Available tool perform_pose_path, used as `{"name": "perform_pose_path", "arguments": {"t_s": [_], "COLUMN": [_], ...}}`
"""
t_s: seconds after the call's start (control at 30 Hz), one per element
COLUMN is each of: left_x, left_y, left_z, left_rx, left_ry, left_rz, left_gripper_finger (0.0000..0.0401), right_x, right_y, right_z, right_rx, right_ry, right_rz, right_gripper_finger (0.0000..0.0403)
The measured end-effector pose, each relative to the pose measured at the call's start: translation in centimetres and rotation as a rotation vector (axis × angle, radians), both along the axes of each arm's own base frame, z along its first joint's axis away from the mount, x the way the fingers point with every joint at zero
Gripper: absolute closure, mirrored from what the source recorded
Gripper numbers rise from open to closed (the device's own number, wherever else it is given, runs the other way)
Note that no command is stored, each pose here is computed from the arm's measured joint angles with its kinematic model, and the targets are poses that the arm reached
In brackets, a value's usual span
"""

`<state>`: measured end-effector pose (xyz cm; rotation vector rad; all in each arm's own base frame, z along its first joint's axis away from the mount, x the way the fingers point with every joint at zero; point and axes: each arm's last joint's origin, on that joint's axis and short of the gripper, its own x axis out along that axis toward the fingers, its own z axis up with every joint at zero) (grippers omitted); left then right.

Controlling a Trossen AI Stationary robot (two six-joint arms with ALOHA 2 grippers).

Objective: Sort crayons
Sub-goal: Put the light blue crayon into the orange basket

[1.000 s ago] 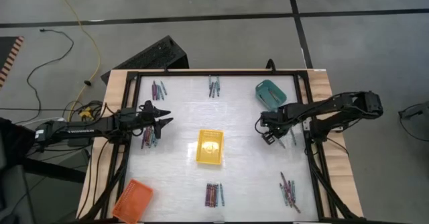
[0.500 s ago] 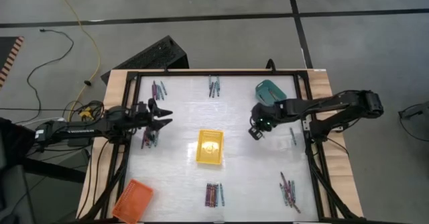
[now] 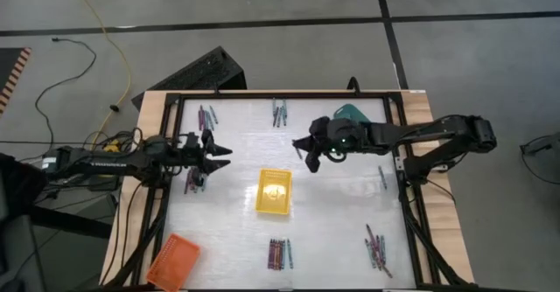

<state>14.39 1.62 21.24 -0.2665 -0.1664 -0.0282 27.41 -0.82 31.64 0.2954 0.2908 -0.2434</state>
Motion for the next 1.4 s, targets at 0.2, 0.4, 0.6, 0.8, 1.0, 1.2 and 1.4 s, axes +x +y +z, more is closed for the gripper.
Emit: {"name": "perform_pose_path", "arguments": {"t_s": [0.2, 0.4, 0.6, 0.8, 1.0, 1.2, 1.4], "left_x": [2.6, 5.3, 7.5, 8.3, 8.7, 9.4, 9.9], "left_y": [0.2, 0.4, 0.6, 0.7, 0.6, 0.0, -0.4], "left_z": [1.6, 2.7, 2.9, 3.0, 3.2, 2.6, 2.3], "left_rx": [0.051, 0.069, 0.074, 0.073, 0.071, 0.070, 0.076], "left_ry": [0.051, 0.084, 0.123, 0.094, 0.029, 0.031, -0.009], "left_rz": [0.009, -0.030, -0.062, -0.060, -0.097, -0.119, -0.135], "left_gripper_finger": [0.0234, 0.0234, 0.0234, 0.0234, 0.0234, 0.0234, 0.0234], "right_x": [2.8, 5.9, 8.0, 8.0, 8.0, 8.1, 8.1], "right_y": [0.8, 1.6, 2.3, 2.7, 2.8, 3.0, 3.5], "right_z": [0.7, 1.6, 2.7, 3.6, 3.7, 3.6, 3.6], "right_rx": [-0.097, -0.179, -0.247, -0.277, -0.280, -0.281, -0.282], "right_ry": [-0.060, -0.064, -0.080, -0.107, -0.114, -0.115, -0.118], "right_rz": [0.057, 0.119, 0.161, 0.177, 0.177, 0.186, 0.200], "right_gripper_finger": [0.0403, 0.0403, 0.0403, 0.0403, 0.0403, 0.0403, 0.0403]}}
